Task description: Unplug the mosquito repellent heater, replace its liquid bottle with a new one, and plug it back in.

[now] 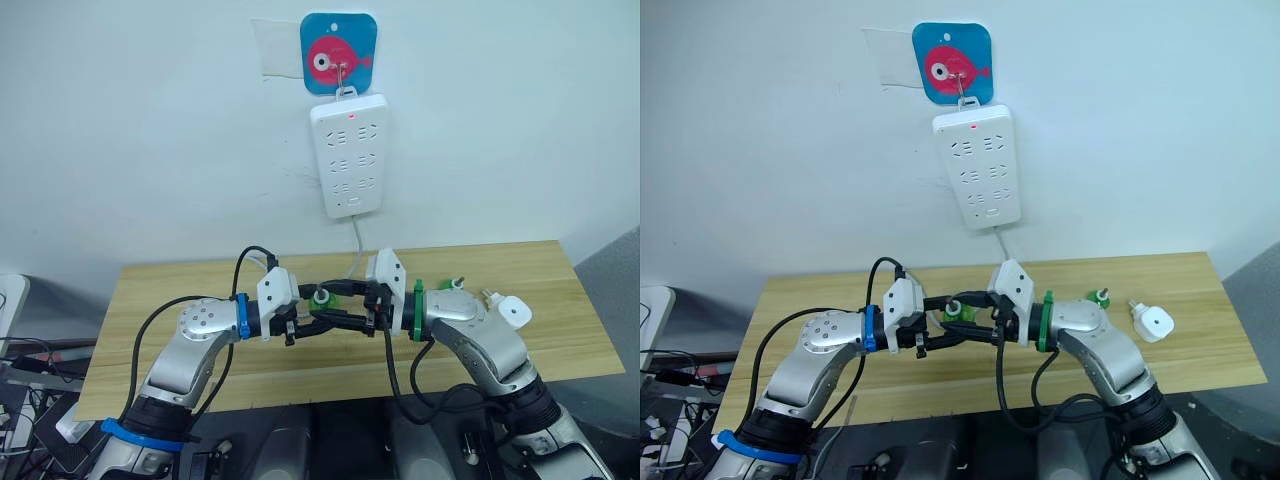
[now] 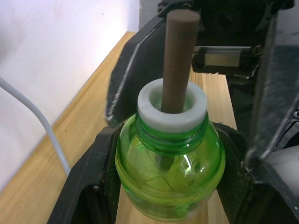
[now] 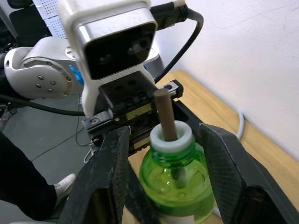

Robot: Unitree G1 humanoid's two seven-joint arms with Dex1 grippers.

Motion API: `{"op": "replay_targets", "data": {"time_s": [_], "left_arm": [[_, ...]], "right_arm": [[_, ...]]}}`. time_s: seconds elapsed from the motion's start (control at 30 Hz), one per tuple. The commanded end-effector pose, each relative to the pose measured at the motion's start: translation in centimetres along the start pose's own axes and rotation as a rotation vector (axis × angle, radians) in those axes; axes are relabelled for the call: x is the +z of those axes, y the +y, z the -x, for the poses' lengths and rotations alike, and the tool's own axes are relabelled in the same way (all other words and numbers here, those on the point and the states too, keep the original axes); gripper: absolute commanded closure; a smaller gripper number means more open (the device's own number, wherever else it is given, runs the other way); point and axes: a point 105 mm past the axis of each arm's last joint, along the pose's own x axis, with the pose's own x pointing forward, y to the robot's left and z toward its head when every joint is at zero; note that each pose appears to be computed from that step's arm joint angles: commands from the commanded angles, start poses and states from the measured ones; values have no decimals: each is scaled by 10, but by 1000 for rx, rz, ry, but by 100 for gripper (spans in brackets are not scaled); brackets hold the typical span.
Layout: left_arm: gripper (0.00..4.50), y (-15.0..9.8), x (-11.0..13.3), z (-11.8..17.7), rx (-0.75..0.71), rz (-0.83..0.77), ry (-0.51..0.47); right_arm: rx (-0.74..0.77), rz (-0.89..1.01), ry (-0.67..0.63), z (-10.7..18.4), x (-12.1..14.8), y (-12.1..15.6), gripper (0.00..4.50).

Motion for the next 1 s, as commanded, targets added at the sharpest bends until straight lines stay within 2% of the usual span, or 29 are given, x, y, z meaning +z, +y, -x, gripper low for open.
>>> {"op": "replay_targets", "data": {"time_s": [0.03, 0.13, 0.3, 0.4, 0.6, 0.63, 0.73, 0.83, 1.0], "left_arm": [[223, -6, 14, -3, -14, -39, -39], [223, -6, 14, -3, -13, -38, -40], [223, -4, 15, -3, -4, -39, -42], [223, -1, 18, -4, 17, -27, -61], [22, 0, 22, 2, 52, 30, -100], [1, -1, 25, 2, 66, 46, -121], [0, -2, 30, 2, 89, 71, -152], [0, 3, 40, 0, 219, 34, -219], [0, 5, 53, -7, 336, -20, -296]], "right_arm": [[9, 57, -17, -3, 5, 2, 276], [2, 63, -17, -2, 3, 1, 361], [-5, 67, -22, 0, 3, 1, 363], [-53, 38, -70, 5, 10, -7, 363], [-197, -87, -129, 22, 14, -26, 363], [-239, -148, -144, 28, 12, -29, 363], [-305, -254, -171, 37, 10, -34, 363], [-425, -557, -298, 52, 10, -46, 363], [-477, -862, -467, 58, 19, -52, 363]]}}
